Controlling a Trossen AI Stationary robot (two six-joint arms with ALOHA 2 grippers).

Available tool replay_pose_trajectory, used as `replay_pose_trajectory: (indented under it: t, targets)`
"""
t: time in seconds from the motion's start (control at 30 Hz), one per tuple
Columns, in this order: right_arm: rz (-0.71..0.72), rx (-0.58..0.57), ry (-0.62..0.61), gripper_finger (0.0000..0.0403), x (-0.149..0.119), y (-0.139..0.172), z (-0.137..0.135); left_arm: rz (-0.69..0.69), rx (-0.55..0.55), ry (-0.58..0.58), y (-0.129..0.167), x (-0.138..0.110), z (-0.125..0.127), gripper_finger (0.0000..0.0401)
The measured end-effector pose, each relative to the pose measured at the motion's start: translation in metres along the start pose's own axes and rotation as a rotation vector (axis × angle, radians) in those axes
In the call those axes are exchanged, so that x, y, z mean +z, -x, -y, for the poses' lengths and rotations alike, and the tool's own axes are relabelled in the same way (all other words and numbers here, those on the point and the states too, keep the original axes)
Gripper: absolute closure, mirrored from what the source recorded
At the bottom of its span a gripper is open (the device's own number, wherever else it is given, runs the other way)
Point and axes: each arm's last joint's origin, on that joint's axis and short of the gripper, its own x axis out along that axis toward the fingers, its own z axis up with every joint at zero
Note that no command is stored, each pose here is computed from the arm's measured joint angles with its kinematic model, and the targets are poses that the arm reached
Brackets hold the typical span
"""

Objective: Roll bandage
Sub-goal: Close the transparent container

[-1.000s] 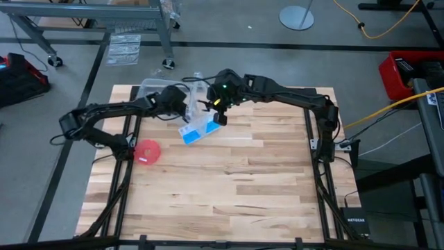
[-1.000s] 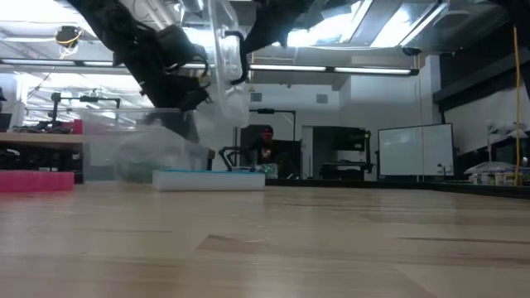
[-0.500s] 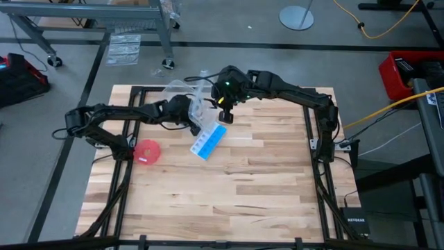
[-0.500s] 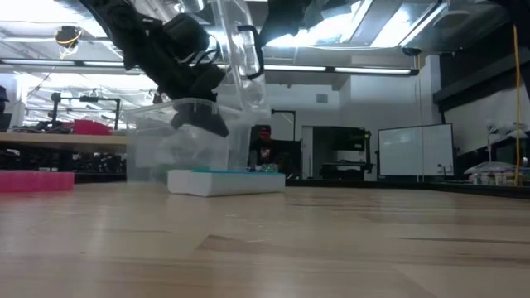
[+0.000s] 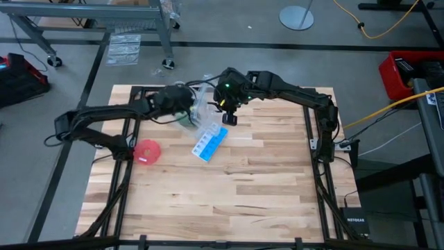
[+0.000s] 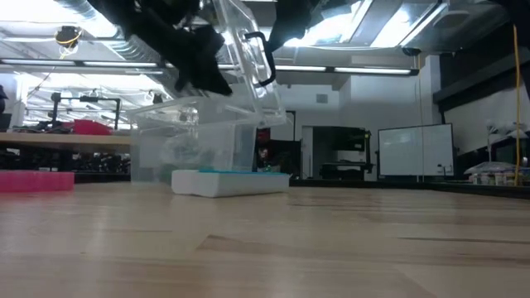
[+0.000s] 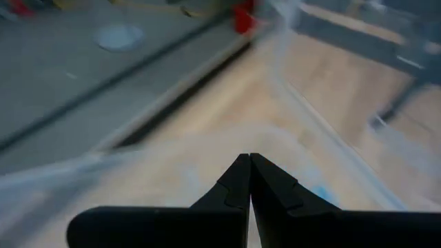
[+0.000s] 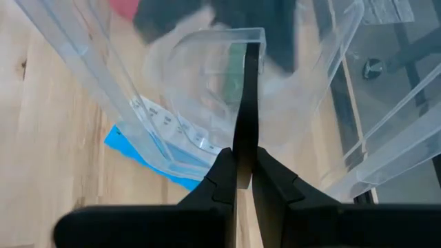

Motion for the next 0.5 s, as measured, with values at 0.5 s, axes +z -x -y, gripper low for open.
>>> replay_pose_trajectory:
  t: [0.5]
  targets:
    - [0.144, -0.004, -0.177, 0.0375, 0.015, -0.007, 0.004, 0.128, 0.281, -0.044, 0.091, 0.022, -0.033, 0.0398]
